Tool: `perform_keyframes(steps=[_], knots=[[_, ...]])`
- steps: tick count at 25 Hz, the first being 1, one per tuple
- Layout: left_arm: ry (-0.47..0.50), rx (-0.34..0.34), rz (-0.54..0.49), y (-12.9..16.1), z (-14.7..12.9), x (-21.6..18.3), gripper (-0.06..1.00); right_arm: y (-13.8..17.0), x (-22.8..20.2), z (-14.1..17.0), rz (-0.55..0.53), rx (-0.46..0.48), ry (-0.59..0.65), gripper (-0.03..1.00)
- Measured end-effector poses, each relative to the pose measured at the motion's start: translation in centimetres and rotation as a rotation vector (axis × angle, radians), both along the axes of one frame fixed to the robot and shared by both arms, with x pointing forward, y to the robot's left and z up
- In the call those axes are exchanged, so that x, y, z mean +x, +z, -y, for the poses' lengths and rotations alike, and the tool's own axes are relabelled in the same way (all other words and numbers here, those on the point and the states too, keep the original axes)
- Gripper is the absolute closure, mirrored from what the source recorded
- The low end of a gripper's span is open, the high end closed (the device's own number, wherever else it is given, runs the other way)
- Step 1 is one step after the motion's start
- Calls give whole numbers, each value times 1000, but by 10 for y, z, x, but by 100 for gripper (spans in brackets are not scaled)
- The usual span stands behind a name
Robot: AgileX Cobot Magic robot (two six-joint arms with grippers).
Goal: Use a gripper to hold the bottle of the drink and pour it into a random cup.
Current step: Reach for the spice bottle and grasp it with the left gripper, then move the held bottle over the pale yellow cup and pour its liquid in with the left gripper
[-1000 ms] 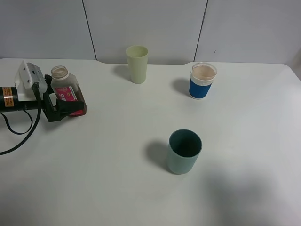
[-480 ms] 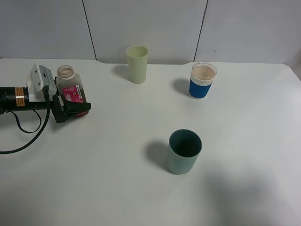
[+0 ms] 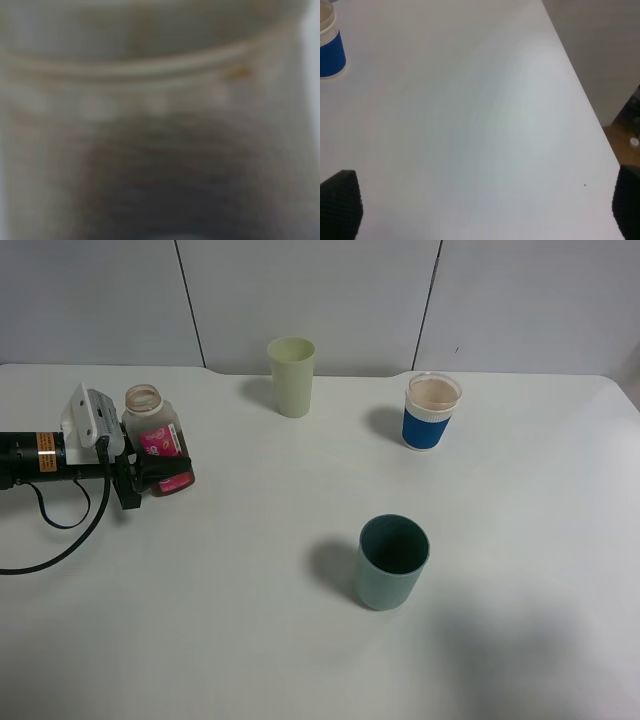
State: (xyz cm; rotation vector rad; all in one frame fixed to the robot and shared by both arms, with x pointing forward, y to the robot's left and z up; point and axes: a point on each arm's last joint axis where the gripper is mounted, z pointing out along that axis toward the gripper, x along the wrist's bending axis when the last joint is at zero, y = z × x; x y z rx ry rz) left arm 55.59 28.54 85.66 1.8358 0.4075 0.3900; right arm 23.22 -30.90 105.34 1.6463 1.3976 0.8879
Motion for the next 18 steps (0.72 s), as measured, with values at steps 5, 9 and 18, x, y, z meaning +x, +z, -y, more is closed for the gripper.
perform_keyframes(steps=[5,9,18], knots=[[-17,18,37,0,1,0,59,0,0,0,0,0,0,-3],[-19,20,41,0,1,0,59,0,0,0,0,0,0,-3],[79,11,80,30,-3,8,59,0,0,0,0,0,0,-3]])
